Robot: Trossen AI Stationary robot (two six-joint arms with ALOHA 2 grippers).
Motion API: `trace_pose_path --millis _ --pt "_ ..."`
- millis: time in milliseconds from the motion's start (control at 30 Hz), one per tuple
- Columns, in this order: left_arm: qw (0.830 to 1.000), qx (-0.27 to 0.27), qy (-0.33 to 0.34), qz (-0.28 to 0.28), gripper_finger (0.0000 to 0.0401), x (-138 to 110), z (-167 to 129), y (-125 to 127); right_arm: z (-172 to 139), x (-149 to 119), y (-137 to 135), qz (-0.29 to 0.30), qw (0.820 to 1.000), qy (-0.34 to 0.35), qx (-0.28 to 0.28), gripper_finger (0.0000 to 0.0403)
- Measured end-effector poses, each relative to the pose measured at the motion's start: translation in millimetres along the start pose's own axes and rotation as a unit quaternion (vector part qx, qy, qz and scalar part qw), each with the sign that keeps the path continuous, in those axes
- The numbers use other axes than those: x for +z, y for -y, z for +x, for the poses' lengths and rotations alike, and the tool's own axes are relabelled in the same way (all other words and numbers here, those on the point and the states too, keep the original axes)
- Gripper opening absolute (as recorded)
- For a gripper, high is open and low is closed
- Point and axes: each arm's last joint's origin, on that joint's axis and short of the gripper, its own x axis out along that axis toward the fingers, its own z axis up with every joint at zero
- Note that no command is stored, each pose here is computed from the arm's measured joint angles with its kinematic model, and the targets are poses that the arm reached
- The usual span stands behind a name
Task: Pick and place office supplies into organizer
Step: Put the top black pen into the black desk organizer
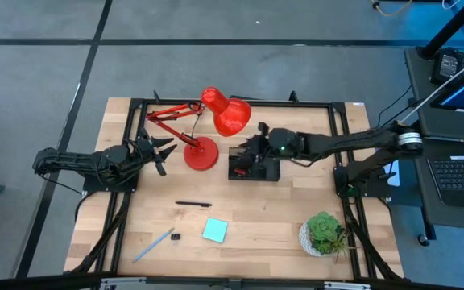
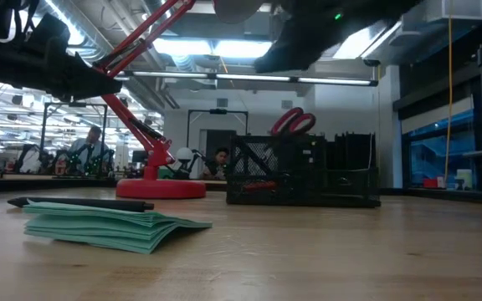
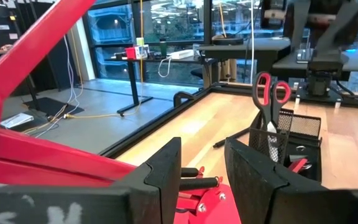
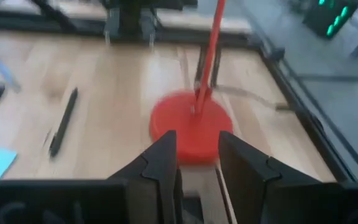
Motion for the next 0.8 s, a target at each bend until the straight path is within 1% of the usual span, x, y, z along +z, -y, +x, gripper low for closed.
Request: trace_pose_path --millis 100,167,300,367,433,667,733,800 --pt "1.000 0.000 -0.002 0.001 0.0118 -0.3 0.2 0.2 -22.2 9.0 7.7 0.009 0.999 -0.047 -0.001 0.0123" --pt "1.000 0.000 -0.004 0.003 0.0118 -0.7 0.5 0.4 -35.6 13.8 14.9 0.028 0.997 -0.072 -0.008 0.0123" --pt "1.000 0.000 -0.006 0.004 0.0118 -1.1 0.7 0.6 -51.5 16.3 28.7 0.080 0.991 -0.097 -0.038 0.0123" --pt "1.000 0.000 -0.005 0.003 0.0118 -0.9 0.8 0.5 -54.3 15.8 35.1 0.079 0.991 -0.098 -0.049 0.0123" --pt "1.000 0.000 -0.005 0.004 0.0118 -1.0 0.7 0.6 -54.9 13.0 40.3 0.064 0.991 -0.105 -0.055 0.0123" --pt "1.000 0.000 -0.005 0.004 0.0118 -1.0 0.7 0.5 -39.5 0.6 54.3 0.074 0.984 -0.143 -0.076 0.0123" --pt "1.000 0.000 -0.005 0.004 0.0118 -1.0 0.7 0.5 -33.4 -4.3 60.0 0.085 0.981 -0.156 -0.084 0.0123" --pt "1.000 0.000 -0.005 0.004 0.0118 -1.0 0.8 0.5 -28.0 -8.9 68.0 0.108 0.975 -0.166 -0.098 0.0123"
